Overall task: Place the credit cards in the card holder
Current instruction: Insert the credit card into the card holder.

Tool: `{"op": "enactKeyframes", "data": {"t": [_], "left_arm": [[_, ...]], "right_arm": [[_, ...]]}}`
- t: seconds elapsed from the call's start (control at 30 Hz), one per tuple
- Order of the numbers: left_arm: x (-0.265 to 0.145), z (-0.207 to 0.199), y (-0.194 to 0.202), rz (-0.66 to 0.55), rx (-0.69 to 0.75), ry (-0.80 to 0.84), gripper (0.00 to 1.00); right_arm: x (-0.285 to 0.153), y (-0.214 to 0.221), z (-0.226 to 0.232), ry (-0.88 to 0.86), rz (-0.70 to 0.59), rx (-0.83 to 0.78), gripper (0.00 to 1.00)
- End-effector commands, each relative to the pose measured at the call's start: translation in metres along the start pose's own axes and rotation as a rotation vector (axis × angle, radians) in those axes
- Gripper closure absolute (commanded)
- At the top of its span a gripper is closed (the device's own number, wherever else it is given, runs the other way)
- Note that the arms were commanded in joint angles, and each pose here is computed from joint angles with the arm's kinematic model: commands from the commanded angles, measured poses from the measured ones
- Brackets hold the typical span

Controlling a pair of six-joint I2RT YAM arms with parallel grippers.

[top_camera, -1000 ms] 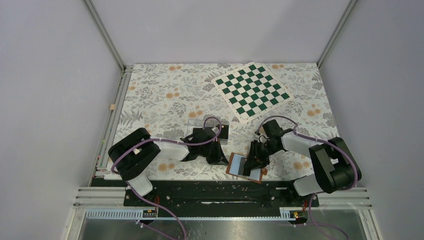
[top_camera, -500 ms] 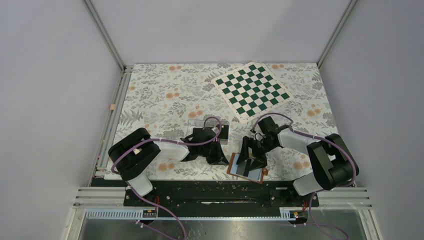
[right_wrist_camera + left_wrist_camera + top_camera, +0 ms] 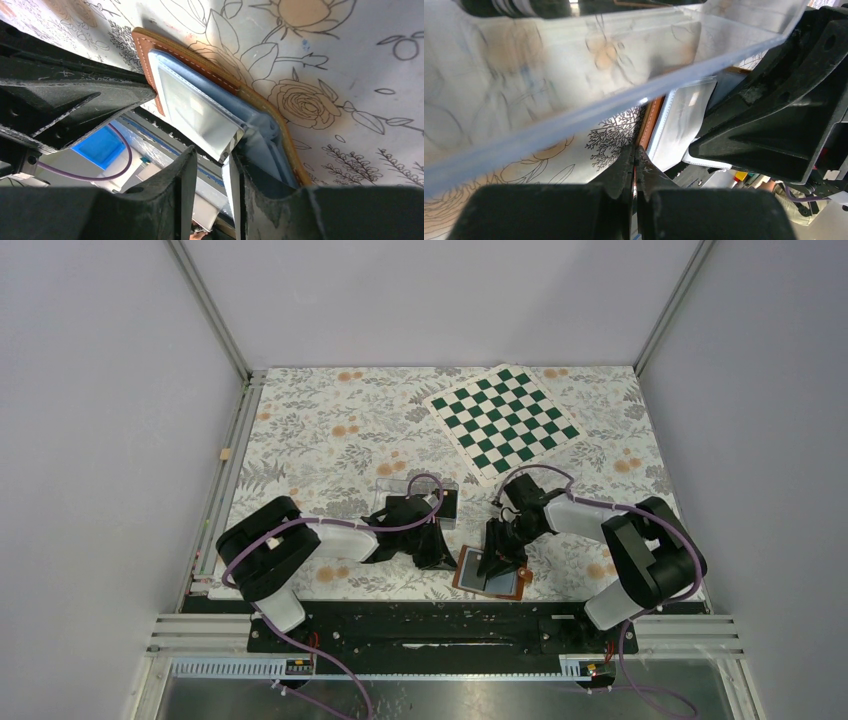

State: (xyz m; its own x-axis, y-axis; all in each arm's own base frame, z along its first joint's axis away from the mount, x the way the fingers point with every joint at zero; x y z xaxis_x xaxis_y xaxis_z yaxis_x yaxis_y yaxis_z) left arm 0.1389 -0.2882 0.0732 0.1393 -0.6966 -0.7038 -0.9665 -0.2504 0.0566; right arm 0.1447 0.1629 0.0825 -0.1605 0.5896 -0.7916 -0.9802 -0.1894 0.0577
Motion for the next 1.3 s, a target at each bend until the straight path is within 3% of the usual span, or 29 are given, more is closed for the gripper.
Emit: {"op": "enactKeyframes", "data": {"t": [0.0, 0.3, 0.47, 0.57, 0.87, 1.27], "left_arm": [[-0.001, 0.004, 0.003, -0.024, 0.013, -0.038, 1.0], [-0.026, -0.004, -0.002, -0.146, 0.063, -0.025, 1.0], [-0.042, -0.011, -0.005, -0.22, 0.097, 0.006, 1.0], [-0.047, -0.015, -0.006, -0.235, 0.111, 0.029, 1.0], [-0.039, -0.019, -0.004, -0.193, 0.125, 0.058, 1.0], [-0.038, -0.02, -0.005, -0.185, 0.131, 0.066, 1.0]], "right_arm": [[-0.004, -0.015, 0.015, -0.035, -0.072, -0.088, 0.66], [-0.023, 0.0, 0.016, -0.005, -0.189, -0.19, 0.93], [-0.025, 0.008, 0.008, 0.059, -0.193, -0.191, 0.96], [-0.022, 0.01, 0.003, 0.083, -0.172, -0.181, 0.93], [-0.012, 0.001, 0.007, 0.003, -0.155, -0.186, 0.69], [0.002, -0.009, 0.006, -0.041, -0.122, -0.147, 0.65]]}}
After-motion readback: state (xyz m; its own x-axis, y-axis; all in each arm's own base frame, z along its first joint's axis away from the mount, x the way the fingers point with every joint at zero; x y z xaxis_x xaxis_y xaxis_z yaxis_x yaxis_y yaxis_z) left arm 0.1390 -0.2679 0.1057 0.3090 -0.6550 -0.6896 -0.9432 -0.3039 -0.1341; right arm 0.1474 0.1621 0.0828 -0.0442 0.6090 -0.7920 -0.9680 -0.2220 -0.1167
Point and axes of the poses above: each gripper's point midway between its finger pads, its own x axis out along the fingers, its own z axis along the line the jaws close on, y = z × x, the point moved 8 cm from there along -x, back along the fingers, and after that the axes turned 12 degrees about -x, right-handed, at the moved point
